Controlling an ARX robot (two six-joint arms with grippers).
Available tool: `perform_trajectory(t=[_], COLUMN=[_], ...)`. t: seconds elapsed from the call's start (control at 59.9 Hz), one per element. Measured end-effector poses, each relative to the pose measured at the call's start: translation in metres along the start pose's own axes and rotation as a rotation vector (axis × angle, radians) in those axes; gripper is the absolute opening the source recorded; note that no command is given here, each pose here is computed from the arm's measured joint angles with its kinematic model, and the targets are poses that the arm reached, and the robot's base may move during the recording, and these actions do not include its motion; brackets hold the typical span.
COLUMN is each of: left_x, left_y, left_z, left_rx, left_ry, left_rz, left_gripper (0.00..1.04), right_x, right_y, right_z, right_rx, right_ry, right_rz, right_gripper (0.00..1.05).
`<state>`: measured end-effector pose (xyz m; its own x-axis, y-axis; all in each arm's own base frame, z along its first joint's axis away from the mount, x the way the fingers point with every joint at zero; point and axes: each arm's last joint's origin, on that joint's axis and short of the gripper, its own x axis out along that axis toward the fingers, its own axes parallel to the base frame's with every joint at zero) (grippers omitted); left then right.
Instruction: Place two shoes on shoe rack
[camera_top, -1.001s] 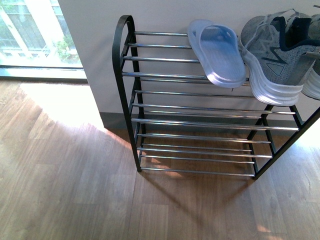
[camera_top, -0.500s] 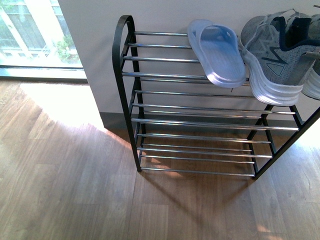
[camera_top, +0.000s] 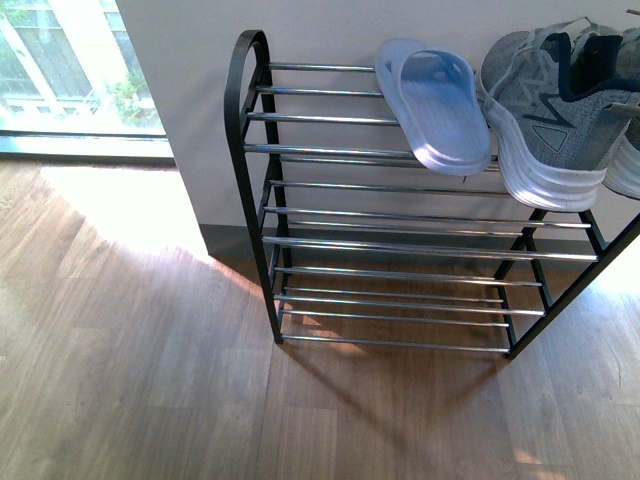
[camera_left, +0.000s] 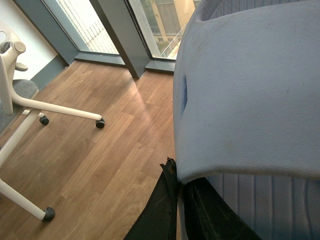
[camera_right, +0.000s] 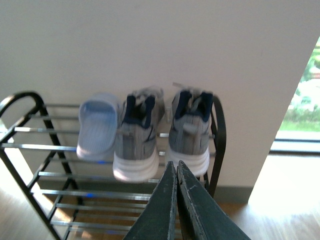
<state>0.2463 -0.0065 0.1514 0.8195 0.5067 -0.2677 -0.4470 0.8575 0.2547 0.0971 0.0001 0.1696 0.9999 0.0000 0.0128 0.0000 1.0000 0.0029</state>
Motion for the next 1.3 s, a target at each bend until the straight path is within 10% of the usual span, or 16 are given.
perform_trajectory(t=[0.083,0.3,0.584,0.751,1.118,1.301], left_x=[0.000,0.003,0.035,0.053,0.091,0.083], left_y=[0.000,-0.020,-0.154,-0.235,-0.286,-0.287], left_z=[0.000,0.011,0.084,0.102,0.089,0.106], left_rx=[0.000,-0.243,-0.405,-0.267,-0.114,-0.142], left_ry=[0.000,0.058,0.239,0.327,0.454,0.394], left_rz=[0.000,-0.151,-0.529,-0.604,-0.633,-0.685], left_gripper=[0.02,0.02,0.02,0.02,0.03,0.40], right_x=[0.000,0.000,0.000,0.000,0.000,0.000], right_y=[0.000,0.000,0.000,0.000,0.000,0.000], right_z=[0.000,0.000,0.000,0.000,0.000,0.000], right_rx=[-0.001,0.000,0.000,0.000,0.000,0.000], right_ry=[0.000,-0.002,-0.002,-0.002,-0.002,-0.002], right_rz=[0.000,0.000,0.000,0.000,0.000,0.000], right_gripper=[0.02,0.46,0.96,0.96,0.96,0.96])
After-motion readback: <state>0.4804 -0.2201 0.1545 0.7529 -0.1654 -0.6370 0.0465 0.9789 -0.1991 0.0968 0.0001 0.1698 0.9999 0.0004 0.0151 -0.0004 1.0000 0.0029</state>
